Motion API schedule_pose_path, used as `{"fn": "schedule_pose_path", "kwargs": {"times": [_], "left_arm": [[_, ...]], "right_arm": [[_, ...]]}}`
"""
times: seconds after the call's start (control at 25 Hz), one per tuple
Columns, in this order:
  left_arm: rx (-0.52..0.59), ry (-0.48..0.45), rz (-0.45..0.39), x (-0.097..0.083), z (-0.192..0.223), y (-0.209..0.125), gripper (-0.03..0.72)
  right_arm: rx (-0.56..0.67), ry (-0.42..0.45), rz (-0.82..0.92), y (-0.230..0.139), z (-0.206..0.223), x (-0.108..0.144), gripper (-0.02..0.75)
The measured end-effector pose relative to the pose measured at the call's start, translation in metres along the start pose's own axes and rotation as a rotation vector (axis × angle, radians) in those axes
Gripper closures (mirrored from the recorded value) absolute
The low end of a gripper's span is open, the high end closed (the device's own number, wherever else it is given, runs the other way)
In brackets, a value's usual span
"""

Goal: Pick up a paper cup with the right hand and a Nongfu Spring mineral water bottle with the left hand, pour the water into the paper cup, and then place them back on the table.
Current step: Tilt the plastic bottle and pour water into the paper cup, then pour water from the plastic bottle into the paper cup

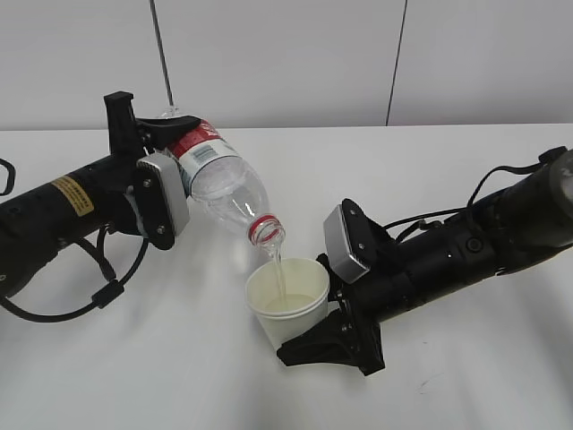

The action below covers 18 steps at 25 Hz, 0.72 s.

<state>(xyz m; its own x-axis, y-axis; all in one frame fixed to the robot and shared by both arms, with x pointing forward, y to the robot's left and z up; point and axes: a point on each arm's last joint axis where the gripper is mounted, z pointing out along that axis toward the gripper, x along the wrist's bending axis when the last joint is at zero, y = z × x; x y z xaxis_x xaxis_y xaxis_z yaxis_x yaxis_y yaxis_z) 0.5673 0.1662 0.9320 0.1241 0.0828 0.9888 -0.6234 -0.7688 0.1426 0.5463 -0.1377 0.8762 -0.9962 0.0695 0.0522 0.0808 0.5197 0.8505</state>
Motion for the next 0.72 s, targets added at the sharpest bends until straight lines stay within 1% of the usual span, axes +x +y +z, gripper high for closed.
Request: {"fn": "schedule_pose_path", "kwargs": {"times": [0.72], "left_arm": [[-0.010,-0.004,0.009,-0.0003,0.0000,0.0009,0.302]], "right_arm": [[0.002,-0.002,0.000,-0.0002,0.0000,-0.0001,0.228]]}}
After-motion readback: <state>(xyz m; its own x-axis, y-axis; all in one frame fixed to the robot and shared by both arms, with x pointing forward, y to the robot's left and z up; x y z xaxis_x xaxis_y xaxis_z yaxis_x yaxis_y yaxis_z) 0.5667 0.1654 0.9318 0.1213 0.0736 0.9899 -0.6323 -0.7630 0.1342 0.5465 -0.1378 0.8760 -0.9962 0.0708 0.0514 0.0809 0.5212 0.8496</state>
